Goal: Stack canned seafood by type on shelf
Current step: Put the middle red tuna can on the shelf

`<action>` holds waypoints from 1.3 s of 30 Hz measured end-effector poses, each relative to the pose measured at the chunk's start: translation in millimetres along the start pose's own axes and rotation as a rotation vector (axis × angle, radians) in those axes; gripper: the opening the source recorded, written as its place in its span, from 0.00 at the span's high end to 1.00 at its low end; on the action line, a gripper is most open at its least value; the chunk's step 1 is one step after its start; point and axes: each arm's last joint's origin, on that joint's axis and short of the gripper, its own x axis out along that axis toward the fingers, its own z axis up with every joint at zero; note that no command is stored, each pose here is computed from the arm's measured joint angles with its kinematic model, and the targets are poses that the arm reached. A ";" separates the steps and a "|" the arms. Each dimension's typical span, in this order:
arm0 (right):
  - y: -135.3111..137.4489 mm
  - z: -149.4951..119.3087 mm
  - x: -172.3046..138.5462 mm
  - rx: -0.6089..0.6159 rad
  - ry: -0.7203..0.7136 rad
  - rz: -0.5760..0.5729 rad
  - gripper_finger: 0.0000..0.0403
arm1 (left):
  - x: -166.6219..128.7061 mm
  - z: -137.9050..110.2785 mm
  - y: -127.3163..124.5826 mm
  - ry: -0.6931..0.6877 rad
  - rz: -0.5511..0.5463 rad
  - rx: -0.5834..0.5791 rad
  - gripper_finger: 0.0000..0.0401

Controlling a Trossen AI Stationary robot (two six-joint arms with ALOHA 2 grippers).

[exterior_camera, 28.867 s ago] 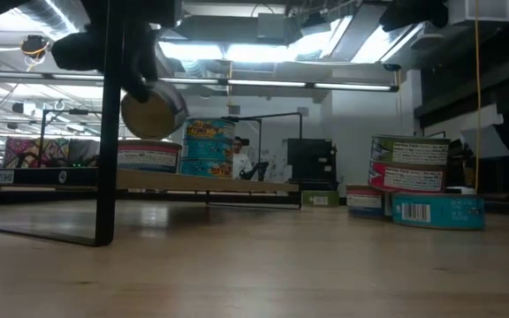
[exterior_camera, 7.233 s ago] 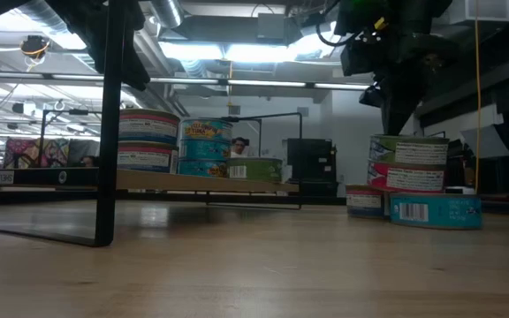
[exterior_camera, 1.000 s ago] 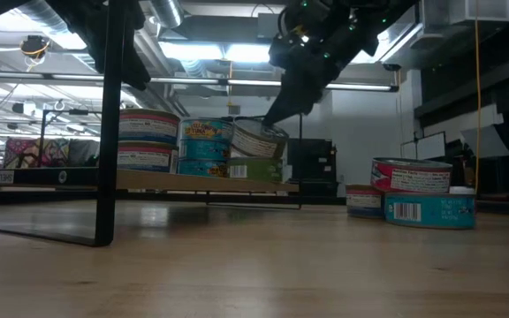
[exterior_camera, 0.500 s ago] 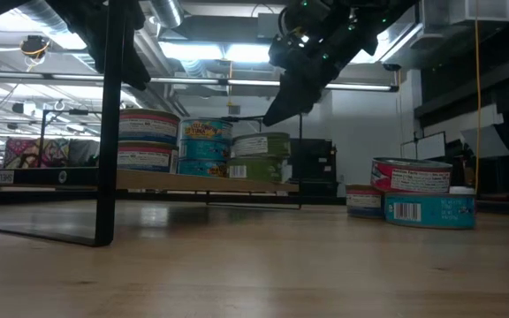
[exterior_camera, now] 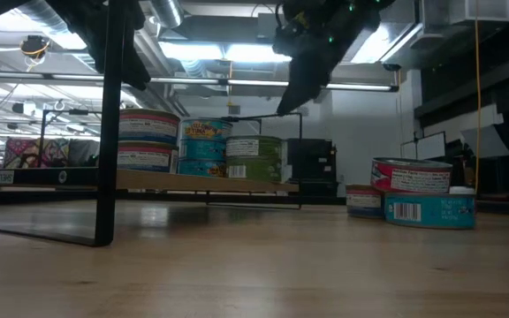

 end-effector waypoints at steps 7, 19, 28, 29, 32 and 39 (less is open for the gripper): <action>-0.1 20.2 -34.8 -0.010 0.060 -0.005 0.78 | -0.1 1.8 -0.4 -0.019 -0.005 -0.001 0.36; 1.0 20.2 -51.3 -0.051 0.140 -0.007 0.78 | -16.2 22.2 -27.3 -0.198 -0.158 0.095 0.36; 11.1 13.8 -54.5 -0.069 0.214 0.004 0.78 | -33.2 29.1 -57.1 -0.287 -0.247 0.130 0.36; 15.2 13.1 -57.7 -0.079 0.221 0.004 0.78 | -34.2 29.0 -60.1 -0.295 -0.250 0.136 0.36; 30.0 11.3 -64.6 -0.116 0.237 0.017 0.78 | -35.6 31.0 -70.5 -0.331 -0.266 0.150 0.36; 64.6 1.3 -78.7 -0.160 0.323 0.064 0.78 | -27.9 37.9 -96.2 -0.388 -0.324 0.175 0.36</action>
